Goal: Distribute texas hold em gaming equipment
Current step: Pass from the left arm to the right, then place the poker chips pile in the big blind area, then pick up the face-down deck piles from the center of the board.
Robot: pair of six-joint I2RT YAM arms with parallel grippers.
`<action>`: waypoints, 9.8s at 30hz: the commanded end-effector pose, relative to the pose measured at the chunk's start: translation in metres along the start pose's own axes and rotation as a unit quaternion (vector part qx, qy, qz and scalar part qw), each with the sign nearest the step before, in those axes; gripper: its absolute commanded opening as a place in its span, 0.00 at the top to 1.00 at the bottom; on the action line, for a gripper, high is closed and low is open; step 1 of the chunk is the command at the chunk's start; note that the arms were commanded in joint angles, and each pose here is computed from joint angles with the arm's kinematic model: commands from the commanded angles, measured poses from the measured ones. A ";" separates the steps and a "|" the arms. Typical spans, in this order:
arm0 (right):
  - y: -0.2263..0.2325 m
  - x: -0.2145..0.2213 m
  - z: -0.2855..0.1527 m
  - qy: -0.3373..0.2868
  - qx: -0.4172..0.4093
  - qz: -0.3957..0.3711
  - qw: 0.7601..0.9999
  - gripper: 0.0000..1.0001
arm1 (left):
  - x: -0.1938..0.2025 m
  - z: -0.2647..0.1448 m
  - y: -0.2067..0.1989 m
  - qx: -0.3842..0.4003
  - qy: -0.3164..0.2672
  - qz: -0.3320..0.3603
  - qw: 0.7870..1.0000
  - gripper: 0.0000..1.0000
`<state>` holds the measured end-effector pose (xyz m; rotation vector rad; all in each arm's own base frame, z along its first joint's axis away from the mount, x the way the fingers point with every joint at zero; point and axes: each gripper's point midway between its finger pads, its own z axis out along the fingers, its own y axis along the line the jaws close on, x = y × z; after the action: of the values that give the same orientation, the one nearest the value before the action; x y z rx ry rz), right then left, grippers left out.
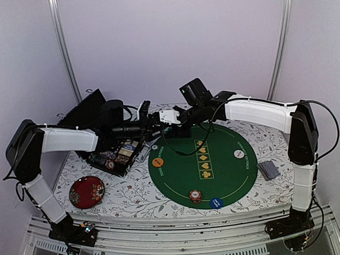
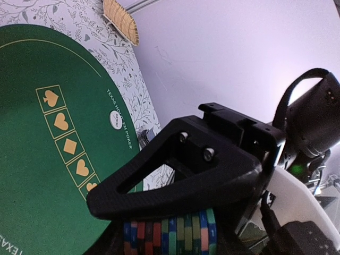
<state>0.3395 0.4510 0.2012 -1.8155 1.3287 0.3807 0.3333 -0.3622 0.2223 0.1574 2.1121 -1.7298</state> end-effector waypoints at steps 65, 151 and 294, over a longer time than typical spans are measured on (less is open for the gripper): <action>0.001 -0.022 -0.003 0.006 0.015 0.002 1.000 0.98 | -0.003 -0.008 0.020 0.035 -0.007 -0.022 0.999 0.85; 0.131 0.057 0.128 0.064 -0.125 0.180 0.974 0.98 | -0.085 -0.186 0.056 -0.202 -0.170 0.083 0.961 0.02; 0.196 0.363 -0.225 0.428 0.059 0.608 0.666 0.02 | -0.097 -0.208 0.051 -0.351 -0.104 0.237 0.900 0.02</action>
<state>0.2516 0.0220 0.0159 -0.5990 3.0625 -0.0279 0.3901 -0.1317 0.2423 0.2119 2.1549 -0.6375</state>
